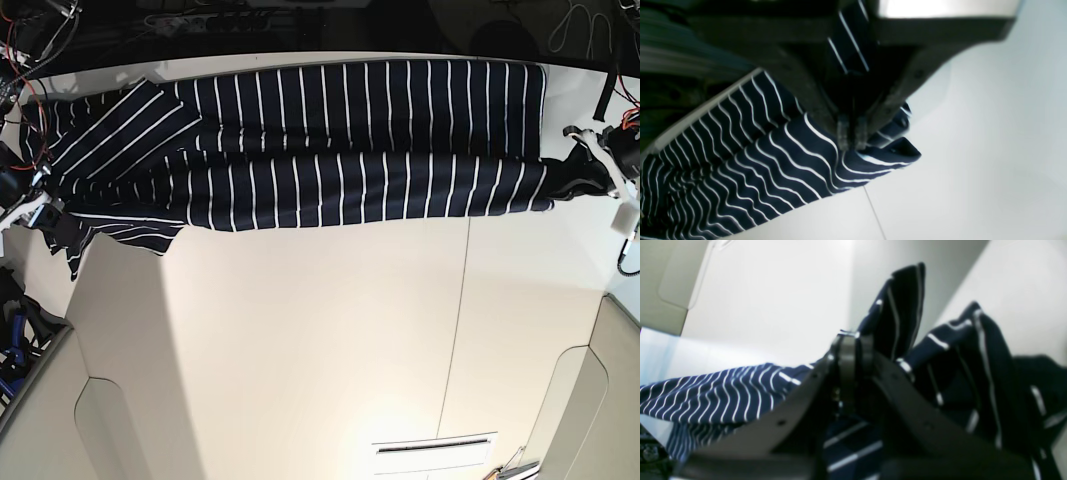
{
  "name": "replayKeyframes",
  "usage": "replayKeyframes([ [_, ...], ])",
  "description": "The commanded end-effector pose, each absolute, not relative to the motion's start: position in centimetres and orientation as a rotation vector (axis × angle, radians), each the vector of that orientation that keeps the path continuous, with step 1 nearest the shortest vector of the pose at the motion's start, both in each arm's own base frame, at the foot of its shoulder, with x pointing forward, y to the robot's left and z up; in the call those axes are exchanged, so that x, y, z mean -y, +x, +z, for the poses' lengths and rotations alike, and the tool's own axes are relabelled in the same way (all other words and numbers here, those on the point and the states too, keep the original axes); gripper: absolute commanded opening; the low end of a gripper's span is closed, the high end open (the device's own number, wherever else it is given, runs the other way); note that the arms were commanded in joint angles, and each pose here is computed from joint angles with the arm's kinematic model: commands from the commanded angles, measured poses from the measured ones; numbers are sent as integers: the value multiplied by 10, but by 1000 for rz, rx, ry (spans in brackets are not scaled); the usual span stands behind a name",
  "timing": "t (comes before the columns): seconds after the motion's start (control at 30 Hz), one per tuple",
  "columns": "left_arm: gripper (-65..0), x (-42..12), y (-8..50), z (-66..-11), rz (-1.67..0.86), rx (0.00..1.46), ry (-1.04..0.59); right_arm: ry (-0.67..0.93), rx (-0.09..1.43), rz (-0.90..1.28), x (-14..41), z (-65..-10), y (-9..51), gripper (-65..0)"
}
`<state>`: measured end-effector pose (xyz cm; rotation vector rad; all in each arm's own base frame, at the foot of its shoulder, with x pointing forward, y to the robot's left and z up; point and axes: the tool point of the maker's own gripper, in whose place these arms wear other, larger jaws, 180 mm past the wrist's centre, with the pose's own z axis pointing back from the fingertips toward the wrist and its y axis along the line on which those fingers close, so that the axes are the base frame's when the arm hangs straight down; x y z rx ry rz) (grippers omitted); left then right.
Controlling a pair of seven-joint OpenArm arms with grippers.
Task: Fold the T-shirt properly
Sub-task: 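Continue folding the hem half over onto the collar half with both grippers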
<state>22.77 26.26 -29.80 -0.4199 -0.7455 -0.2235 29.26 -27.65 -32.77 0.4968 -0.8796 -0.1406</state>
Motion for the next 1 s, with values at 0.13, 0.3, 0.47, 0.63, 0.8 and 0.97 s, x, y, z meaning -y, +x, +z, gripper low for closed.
replayKeyframes([
  [0.13,-650,-261,217,-295,-247,735,-416,450,910,-108,284,-314,280,-650],
  [0.3,-650,-252,202,-296,-282,703,-414,420,874,-90,283,-319,259,-650],
  [0.47,-650,-250,199,-296,-295,694,-412,392,856,-85,286,-320,243,-650],
  [0.63,-650,-254,196,-301,-300,669,-383,353,831,-127,301,-325,222,-650],
  [0.8,-650,-254,195,-302,-301,663,-383,322,814,-173,314,-330,205,-650],
  [0.97,-650,-254,184,-308,-293,630,-388,286,778,-177,318,-338,198,-650],
])
